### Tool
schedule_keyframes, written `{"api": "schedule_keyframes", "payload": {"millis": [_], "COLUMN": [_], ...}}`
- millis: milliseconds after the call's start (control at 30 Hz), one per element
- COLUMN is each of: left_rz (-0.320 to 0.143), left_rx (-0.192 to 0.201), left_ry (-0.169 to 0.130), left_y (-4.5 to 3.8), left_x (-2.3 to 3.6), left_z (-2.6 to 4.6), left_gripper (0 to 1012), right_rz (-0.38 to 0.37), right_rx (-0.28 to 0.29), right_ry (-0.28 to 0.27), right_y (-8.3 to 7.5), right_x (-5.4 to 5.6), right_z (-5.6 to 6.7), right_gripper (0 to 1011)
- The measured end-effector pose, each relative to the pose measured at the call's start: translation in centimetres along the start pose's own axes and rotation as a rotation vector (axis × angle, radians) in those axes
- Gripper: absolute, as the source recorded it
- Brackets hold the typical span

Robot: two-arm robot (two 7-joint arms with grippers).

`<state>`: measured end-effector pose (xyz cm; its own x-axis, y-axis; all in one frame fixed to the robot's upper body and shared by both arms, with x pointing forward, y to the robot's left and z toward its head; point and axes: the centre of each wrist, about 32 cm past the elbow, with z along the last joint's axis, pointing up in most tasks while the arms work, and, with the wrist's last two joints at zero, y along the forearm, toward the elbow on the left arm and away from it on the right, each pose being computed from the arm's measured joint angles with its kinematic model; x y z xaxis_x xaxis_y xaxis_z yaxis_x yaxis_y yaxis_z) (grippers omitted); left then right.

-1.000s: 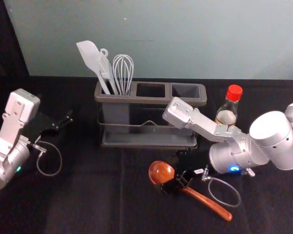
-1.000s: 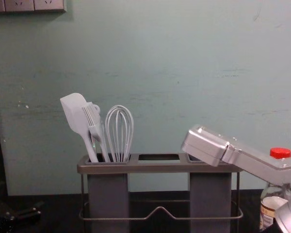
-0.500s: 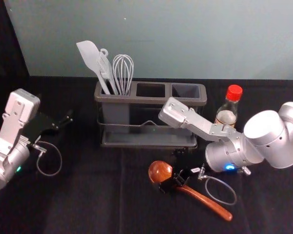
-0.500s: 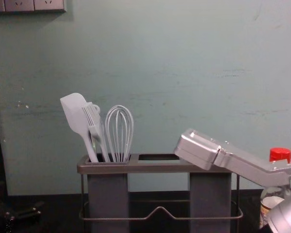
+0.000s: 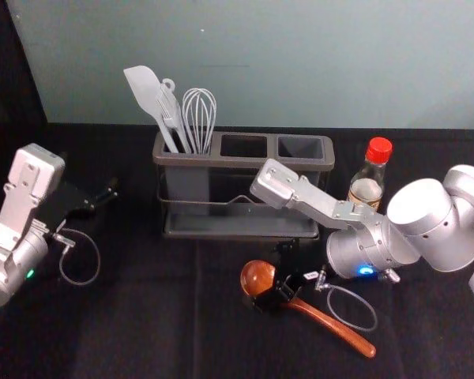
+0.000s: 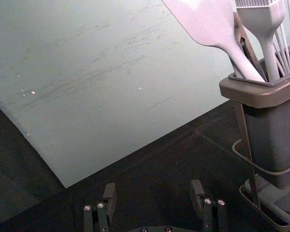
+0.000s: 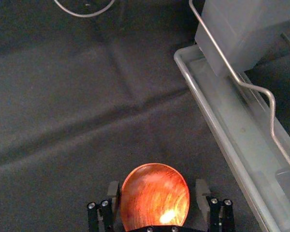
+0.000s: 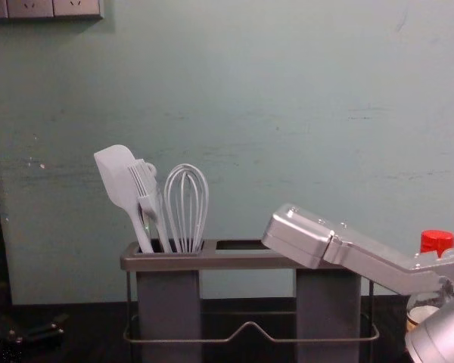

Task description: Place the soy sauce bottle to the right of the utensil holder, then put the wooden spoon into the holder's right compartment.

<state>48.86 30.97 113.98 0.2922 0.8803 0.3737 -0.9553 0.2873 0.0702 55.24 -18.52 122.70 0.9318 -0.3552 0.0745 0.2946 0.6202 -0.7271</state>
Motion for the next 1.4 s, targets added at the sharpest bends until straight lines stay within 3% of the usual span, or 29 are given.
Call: {"api": "schedule_keyframes", "payload": {"millis": [867,1133,1400], "left_rz": [0.0,0.0,0.0], "left_rx": [0.0,0.0,0.0], "left_ry": [0.0,0.0,0.0], "left_y": [0.0,0.0,0.0], "left_x": [0.0,0.0,0.0], "left_z": [0.0,0.0,0.0], "left_gripper": [1005,1005,1005], "right_rz": [-0.001,-0.001,-0.001], "right_rx": [-0.002,-0.002,-0.002], "right_ry": [0.0,0.0,0.0], "right_y": [0.18,0.17,0.17], "right_x": [-0.01,-0.02,-0.02], "right_z": [-0.1,-0.09,-0.09], "right_gripper": [1002,848,842]}}
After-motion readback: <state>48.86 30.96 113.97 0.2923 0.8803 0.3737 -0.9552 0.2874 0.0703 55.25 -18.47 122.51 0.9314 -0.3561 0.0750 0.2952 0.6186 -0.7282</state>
